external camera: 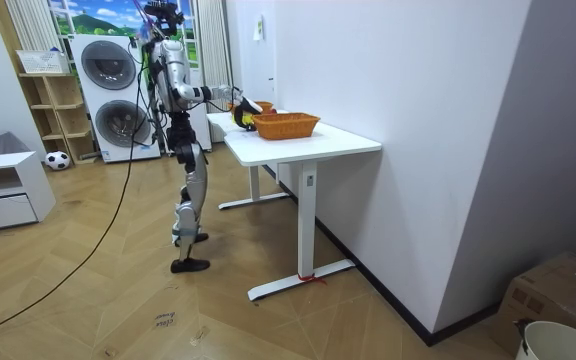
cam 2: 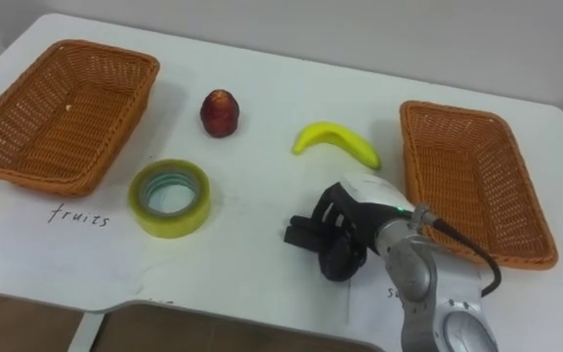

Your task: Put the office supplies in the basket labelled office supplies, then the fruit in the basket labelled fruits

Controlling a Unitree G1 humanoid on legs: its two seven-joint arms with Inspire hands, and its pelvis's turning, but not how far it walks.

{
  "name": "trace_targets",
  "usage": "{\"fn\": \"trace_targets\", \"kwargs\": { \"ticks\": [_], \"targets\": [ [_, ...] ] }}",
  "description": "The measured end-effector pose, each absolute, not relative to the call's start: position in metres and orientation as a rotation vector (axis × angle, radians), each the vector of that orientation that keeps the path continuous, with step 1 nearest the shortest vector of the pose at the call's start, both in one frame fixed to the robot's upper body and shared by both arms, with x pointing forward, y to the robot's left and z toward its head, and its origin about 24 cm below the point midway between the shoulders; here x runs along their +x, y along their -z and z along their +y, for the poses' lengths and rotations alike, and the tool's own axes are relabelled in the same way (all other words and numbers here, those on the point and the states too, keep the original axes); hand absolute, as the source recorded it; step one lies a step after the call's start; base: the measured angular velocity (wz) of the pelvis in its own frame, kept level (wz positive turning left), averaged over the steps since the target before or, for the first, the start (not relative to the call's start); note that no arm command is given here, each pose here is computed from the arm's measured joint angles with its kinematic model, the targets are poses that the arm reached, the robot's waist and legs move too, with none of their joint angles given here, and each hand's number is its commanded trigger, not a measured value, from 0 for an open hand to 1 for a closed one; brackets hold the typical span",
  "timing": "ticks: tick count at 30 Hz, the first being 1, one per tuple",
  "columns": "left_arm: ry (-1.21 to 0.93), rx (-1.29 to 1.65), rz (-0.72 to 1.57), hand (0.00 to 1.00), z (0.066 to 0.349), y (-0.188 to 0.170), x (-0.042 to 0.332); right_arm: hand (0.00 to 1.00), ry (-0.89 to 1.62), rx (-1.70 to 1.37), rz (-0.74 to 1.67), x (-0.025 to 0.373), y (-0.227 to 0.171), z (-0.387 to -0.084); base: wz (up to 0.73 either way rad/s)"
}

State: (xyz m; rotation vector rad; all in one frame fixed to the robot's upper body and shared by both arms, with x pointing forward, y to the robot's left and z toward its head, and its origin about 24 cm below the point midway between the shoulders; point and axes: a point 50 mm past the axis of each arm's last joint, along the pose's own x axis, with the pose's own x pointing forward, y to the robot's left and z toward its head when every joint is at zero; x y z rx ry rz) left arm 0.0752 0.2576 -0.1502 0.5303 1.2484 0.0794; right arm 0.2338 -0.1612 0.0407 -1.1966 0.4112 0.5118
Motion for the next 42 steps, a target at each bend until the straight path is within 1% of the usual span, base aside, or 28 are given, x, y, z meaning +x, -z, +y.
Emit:
{"fn": "trace_targets", "kwargs": {
  "ticks": [10,22,27,35,42],
  "targets": [
    [-0.081,0.531,1.24,0.0,0.257,0.15,0.076,1.0,-0.506,-1.189,0.405,0.233,-0.04,-0.161,-0.01],
    [-0.152,0.497,1.194,0.0,0.257,0.149,0.078,1.0,-0.497,-1.056,0.355,0.234,-0.04,-0.165,0.0],
    [-0.189,0.485,1.194,0.0,0.259,0.149,0.076,1.0,-0.484,-0.978,0.292,0.236,-0.052,-0.168,0.0],
    [-0.208,0.477,1.198,0.0,0.261,0.149,0.067,1.0,-0.369,-0.939,0.104,0.238,-0.091,-0.179,0.0],
    [-0.235,0.463,1.227,0.0,0.264,0.15,0.055,1.0,-0.365,-0.916,0.076,0.238,-0.095,-0.179,0.0]
  ]
}}
